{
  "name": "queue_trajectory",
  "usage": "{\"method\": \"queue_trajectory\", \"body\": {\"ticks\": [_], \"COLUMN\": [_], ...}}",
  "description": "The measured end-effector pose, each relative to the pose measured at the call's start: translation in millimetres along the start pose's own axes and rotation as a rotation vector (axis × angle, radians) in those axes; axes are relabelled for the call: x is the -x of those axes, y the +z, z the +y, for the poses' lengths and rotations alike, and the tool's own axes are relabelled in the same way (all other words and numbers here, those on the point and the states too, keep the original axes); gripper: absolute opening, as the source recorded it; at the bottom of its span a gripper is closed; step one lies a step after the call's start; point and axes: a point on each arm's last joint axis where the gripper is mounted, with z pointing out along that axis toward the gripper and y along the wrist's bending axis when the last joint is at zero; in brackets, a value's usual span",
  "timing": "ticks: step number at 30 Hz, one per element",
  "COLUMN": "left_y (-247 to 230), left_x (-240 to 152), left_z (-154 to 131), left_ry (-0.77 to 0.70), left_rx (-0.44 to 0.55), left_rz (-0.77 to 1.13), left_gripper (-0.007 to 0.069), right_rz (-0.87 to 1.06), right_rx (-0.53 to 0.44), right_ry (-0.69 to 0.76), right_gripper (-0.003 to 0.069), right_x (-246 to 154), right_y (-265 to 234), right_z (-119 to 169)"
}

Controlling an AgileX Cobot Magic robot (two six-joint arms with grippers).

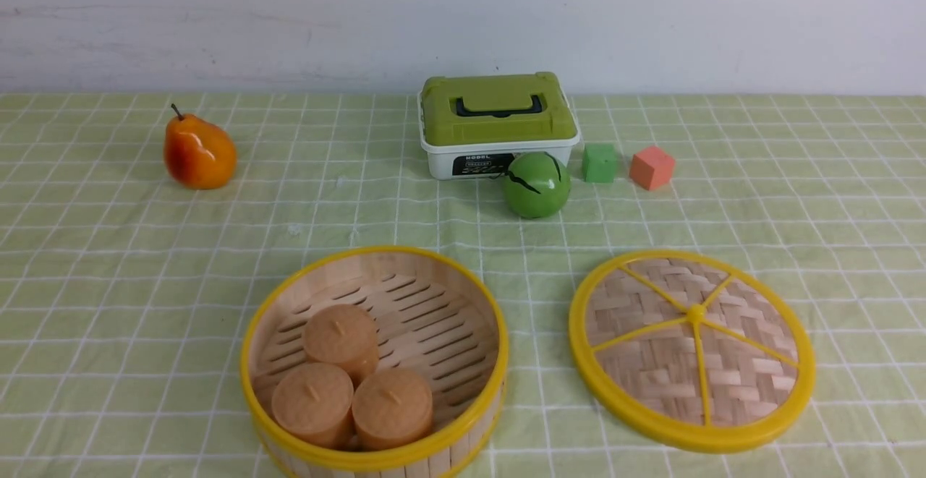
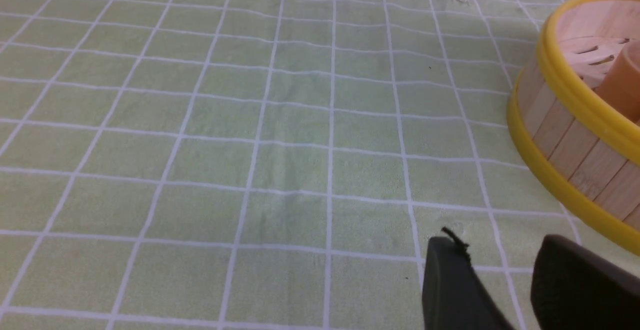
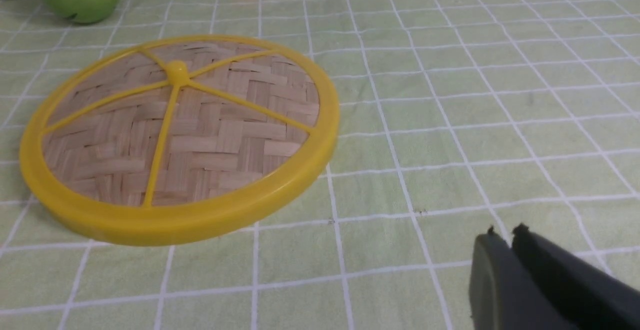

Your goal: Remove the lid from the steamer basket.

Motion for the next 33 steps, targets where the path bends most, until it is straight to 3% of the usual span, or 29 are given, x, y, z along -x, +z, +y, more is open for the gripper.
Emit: {"method": "queue_trajectory", "body": {"ticks": [33], "left_y": [0.0], "left_x": [0.0], "left_z": [0.0], "left_ry": [0.0], "left_rx": [0.0], "left_rz": [0.0], "left_gripper": [0.0239], "right_rz": [0.002], "right_rx": [0.0], "right_ry": [0.003], "right_gripper": [0.0059], "right_x": [-0.2], "right_y": [0.0], "right_z": [0.0]}}
